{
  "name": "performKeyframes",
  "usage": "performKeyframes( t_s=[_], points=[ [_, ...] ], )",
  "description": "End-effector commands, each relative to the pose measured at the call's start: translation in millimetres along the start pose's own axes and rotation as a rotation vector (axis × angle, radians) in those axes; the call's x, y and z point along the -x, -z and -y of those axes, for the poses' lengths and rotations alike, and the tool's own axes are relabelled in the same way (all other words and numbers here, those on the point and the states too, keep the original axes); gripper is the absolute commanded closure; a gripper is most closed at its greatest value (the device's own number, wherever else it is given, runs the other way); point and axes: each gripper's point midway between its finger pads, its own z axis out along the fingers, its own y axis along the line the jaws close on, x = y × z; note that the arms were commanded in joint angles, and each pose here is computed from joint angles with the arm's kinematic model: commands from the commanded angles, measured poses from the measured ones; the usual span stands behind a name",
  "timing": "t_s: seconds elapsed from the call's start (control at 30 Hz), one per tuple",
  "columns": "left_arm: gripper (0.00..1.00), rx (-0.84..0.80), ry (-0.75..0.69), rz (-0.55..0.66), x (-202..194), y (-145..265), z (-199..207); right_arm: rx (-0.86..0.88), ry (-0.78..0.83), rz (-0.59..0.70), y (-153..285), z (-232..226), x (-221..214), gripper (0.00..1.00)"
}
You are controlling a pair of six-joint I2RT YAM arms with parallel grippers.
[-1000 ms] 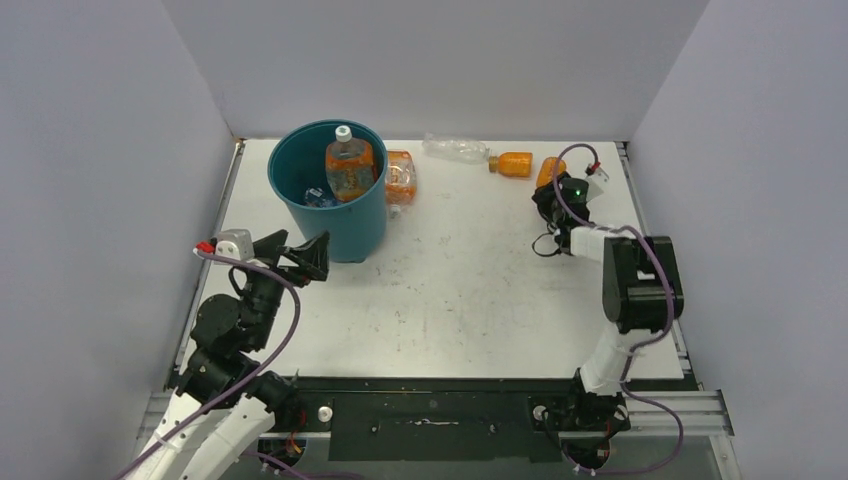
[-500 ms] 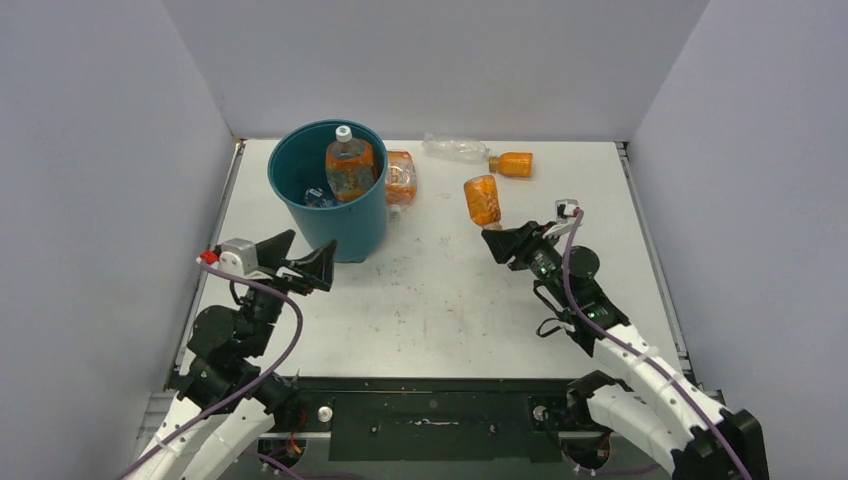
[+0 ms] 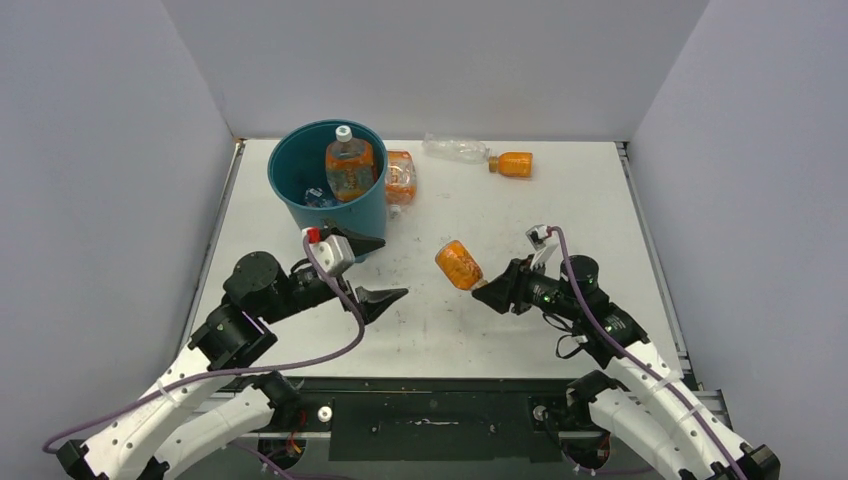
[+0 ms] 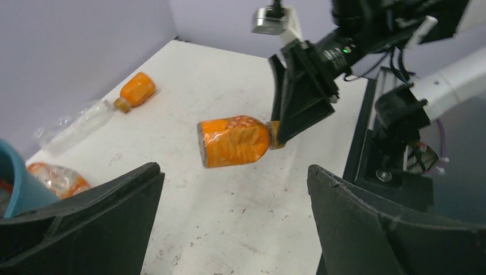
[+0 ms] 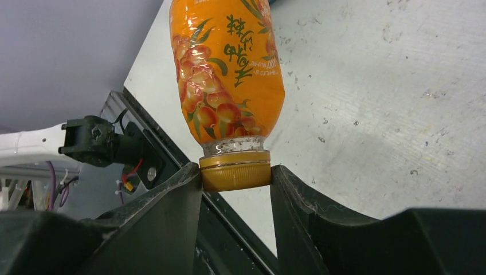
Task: Put the plastic bottles in the bin
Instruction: Place the plastic bottle in the trash bin.
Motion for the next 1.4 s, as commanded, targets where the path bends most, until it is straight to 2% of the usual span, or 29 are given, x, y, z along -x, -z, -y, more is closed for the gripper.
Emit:
performKeyframes(
  t_s=[0.0, 0.07, 0.23, 0.4, 0.53, 0.77, 0.83, 0.9, 1.1, 1.33, 1.37],
  points=[
    [0.04, -0.191, -0.260, -0.047, 3.6, 2.3, 33.6, 0.031, 0.034, -0.056, 10.0, -20.9, 8.2, 0.87],
    [0.04, -0.248, -0.319, -0.121, -11.0, -1.7, 42.4, -0.001, 0.042, -0.083, 12.9, -19.2, 8.8, 0.94],
    [0.04, -0.333, -0.506, -0.315, -55.8, -23.8, 50.8, 0.023, 0.056, -0.153, 19.5, -31.9, 5.2, 0.95],
    [0.04, -0.348, -0.697, -0.415, -81.0, -49.2, 52.9, 0.066, 0.099, -0.197, 25.6, -47.8, 3.1, 0.95],
    [0.04, -0.324, -0.768, -0.417, -83.0, -64.1, 48.2, 0.066, 0.119, -0.244, 28.5, -51.1, -3.9, 0.95],
    [0.04, -0.228, -0.847, -0.351, -68.5, -72.0, 39.0, 0.043, 0.139, -0.274, 29.1, -48.6, -11.4, 0.95],
    [0.04, -0.218, -0.846, -0.313, -61.2, -69.8, 41.1, -0.010, 0.147, -0.269, 28.8, -39.3, -10.1, 0.95],
    [0.04, -0.221, -0.840, -0.285, -57.5, -67.9, 44.0, 0.024, 0.142, -0.275, 28.6, -45.7, -10.9, 0.95],
    [0.04, -0.259, -0.829, -0.367, -82.7, -70.1, 45.3, 0.132, 0.143, -0.253, 28.0, -71.6, -0.7, 0.95],
    [0.00, -0.292, -0.789, -0.341, -91.4, -78.1, 55.2, 0.181, 0.168, -0.257, 32.3, -86.3, 1.7, 0.95],
    [0.06, -0.287, -0.792, -0.340, -92.5, -79.4, 54.6, 0.193, 0.170, -0.260, 33.2, -89.0, 0.9, 0.95]
  ],
)
